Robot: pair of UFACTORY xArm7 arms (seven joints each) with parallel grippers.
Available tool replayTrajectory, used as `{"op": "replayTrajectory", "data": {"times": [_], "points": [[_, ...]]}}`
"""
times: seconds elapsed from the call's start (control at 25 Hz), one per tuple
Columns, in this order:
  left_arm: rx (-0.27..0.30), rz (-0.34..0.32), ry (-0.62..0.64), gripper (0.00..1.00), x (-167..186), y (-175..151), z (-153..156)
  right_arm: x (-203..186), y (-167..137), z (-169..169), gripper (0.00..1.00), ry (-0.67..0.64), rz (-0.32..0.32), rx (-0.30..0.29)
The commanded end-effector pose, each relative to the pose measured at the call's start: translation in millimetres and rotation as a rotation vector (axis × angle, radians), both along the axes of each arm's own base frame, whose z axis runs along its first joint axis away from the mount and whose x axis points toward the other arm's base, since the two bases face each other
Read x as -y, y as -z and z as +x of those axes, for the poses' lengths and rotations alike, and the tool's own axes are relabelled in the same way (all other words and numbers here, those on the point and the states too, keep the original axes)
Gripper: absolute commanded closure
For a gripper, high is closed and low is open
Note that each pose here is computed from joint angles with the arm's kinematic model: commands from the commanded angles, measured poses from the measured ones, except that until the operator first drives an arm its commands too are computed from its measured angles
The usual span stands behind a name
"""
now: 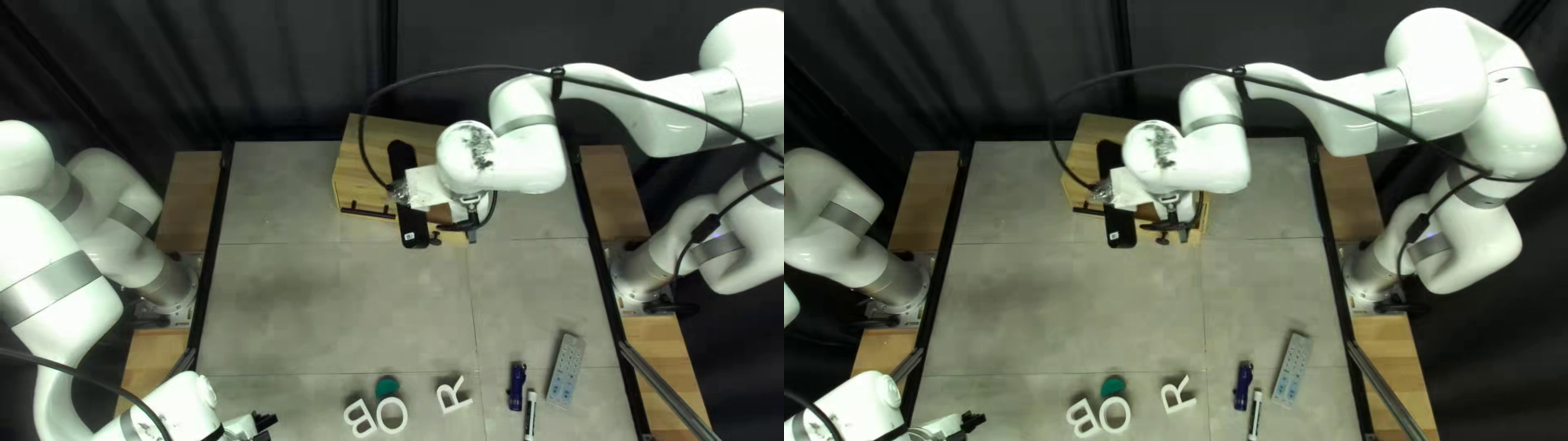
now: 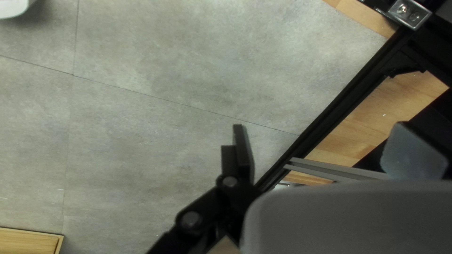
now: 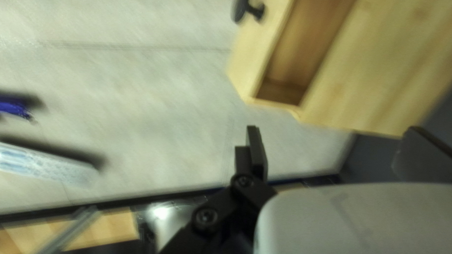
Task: Open drawers and place objects into drawer and close
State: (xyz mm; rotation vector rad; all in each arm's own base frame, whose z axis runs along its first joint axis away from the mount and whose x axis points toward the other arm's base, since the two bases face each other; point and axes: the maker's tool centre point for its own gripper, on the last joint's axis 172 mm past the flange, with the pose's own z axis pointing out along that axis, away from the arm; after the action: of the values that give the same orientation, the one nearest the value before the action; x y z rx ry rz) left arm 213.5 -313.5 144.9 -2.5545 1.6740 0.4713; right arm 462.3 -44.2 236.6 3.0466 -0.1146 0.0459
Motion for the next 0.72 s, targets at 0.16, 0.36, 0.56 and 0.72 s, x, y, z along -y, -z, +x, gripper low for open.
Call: {"op": "replayTrajectory", "data": {"times": [0.16,0.36,0.56,0.72], "points": [[0.0,0.0,0.0,0.0,0,0,0,-17,15,15,0.0,0.091,0.094,-0.004],[0.0,0.0,0.0,0.0,0,0,0,-9,37,9,0.0,-0.008,0.037,-0.141],[0.0,0.0,0.0,0.0,0,0,0,-2,57,9,0.0,-0.057,0.021,-0.169],[0.0,0.0,0.0,0.0,0,0,0,4,61,9,0.0,-0.057,0.024,-0.164]]}}
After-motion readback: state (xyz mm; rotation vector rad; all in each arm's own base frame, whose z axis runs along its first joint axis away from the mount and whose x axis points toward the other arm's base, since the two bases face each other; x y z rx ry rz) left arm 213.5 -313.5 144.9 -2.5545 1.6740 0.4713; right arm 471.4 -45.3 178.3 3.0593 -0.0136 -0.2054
